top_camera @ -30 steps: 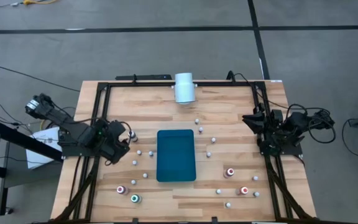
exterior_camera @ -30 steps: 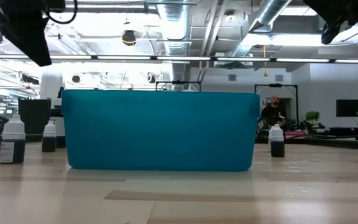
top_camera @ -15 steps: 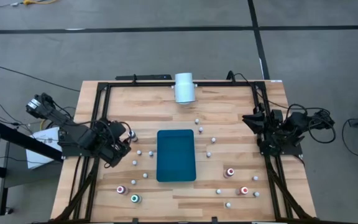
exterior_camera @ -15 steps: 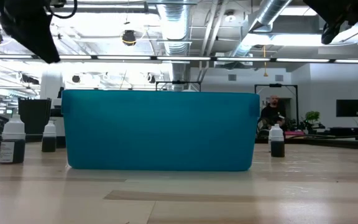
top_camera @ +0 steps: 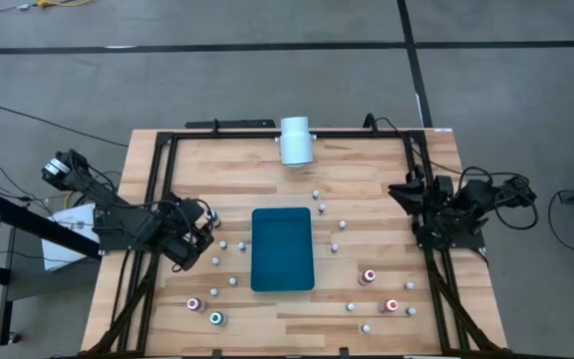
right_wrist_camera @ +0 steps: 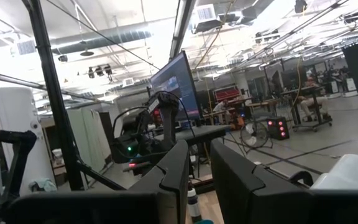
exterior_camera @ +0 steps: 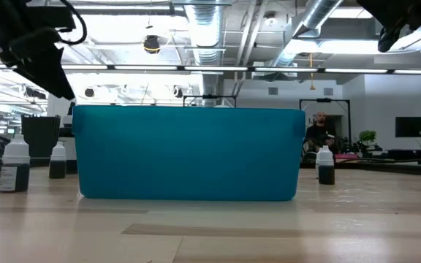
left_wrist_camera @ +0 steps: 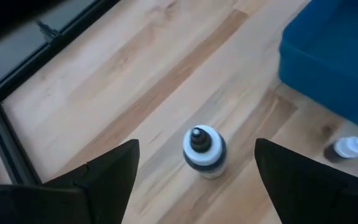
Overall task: Pick & Place food coloring
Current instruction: Put the big black food coloring bottle into the blue bin
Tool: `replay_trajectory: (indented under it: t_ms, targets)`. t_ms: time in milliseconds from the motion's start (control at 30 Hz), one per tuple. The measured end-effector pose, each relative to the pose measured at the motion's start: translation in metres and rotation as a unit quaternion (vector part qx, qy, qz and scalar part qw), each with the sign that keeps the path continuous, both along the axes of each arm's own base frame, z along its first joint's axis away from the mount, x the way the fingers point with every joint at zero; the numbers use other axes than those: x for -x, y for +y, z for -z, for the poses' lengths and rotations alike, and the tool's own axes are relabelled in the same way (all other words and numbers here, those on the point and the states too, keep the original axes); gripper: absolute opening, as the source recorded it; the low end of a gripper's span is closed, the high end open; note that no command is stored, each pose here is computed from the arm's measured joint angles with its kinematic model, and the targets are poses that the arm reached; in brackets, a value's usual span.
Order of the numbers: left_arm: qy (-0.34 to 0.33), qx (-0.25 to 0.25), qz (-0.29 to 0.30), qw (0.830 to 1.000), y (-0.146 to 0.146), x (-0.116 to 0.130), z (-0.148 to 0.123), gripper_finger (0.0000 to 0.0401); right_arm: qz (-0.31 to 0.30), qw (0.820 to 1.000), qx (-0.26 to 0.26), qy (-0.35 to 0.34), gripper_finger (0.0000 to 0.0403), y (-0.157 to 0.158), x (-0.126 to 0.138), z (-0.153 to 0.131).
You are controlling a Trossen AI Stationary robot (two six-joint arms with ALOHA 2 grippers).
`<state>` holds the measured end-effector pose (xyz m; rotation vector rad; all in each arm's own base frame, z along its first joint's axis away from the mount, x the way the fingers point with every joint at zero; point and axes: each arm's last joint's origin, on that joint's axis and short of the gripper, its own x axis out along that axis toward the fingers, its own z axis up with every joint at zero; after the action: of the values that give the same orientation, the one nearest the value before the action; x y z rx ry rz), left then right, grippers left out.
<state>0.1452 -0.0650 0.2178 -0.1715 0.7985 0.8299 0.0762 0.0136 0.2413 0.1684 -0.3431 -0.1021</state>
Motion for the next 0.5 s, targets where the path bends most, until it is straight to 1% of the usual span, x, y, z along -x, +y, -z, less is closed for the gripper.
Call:
replay_trajectory:
  t_ms: [167, 333, 433, 500]
  targets:
    - [-0.016, -0.014, -0.003, 1.0, 0.001, 0.0, 0.008, 0.0313, 0.0, 1.0, 0.0, 0.0, 0.0059, 0.0, 0.0, 0.0]
    - [-0.035, -0.011, -0.006, 0.999, 0.001, 0.0, 0.021, 0.0313, 0.0, 1.0, 0.0, 0.0, 0.0059, 0.0, 0.0, 0.0]
    - [-0.05, -0.037, -0.011, 0.998, 0.003, 0.0, 0.02, 0.0313, 0.0, 1.0, 0.0, 0.0, 0.0059, 0.0, 0.0, 0.0]
    - [-0.048, -0.044, -0.011, 0.998, 0.004, 0.001, 0.02, 0.0313, 0.0, 1.0, 0.0, 0.0, 0.0059, 0.0, 0.0, 0.0]
